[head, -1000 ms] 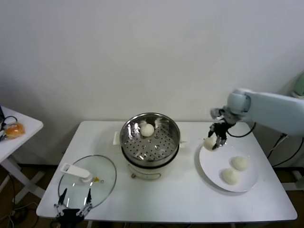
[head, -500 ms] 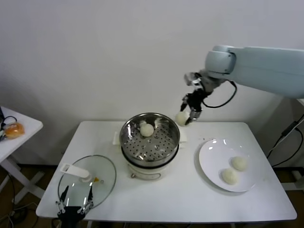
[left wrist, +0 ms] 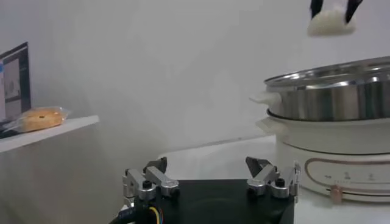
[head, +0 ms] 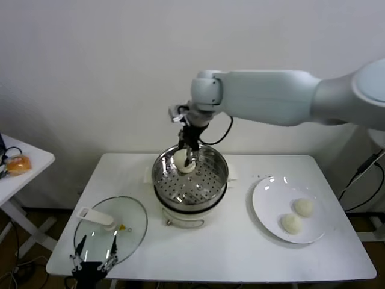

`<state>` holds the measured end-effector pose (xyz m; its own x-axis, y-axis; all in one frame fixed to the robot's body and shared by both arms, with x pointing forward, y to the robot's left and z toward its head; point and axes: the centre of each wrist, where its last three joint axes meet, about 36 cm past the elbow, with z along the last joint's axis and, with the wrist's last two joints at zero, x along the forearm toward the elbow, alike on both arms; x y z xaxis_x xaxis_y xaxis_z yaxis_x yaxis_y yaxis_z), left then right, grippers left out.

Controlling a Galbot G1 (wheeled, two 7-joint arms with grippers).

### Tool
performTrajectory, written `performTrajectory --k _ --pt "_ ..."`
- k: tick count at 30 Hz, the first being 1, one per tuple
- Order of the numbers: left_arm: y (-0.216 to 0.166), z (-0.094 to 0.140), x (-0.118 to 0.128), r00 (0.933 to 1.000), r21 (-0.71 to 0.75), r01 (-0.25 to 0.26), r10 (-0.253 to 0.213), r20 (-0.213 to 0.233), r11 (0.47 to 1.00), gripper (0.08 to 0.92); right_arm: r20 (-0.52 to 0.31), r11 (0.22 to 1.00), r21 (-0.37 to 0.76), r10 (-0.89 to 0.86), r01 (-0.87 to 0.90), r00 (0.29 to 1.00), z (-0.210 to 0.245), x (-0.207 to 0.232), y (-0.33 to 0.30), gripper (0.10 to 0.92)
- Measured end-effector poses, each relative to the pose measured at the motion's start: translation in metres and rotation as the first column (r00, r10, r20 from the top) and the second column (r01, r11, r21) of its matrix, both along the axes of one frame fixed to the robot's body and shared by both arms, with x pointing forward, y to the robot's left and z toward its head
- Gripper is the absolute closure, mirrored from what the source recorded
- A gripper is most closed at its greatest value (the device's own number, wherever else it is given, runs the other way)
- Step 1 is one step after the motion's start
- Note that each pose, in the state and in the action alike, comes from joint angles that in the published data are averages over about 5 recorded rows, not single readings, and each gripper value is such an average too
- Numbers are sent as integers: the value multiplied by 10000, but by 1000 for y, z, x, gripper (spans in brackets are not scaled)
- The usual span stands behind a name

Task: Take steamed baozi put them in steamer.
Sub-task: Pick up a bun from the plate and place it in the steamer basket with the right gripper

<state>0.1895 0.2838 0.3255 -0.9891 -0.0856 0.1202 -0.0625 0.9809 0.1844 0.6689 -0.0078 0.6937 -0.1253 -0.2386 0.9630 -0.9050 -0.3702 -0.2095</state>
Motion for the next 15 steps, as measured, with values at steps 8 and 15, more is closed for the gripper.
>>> performTrajectory --k 8,15 --pt "-1 -1 -1 10000 -5 8 -8 -17 10000 177 177 9995 -203 239 -236 9996 -48 -1 30 375" --pt "-2 -1 -2 10000 6 5 -5 -19 10000 177 286 9988 -337 362 -352 9989 -78 -3 45 372"
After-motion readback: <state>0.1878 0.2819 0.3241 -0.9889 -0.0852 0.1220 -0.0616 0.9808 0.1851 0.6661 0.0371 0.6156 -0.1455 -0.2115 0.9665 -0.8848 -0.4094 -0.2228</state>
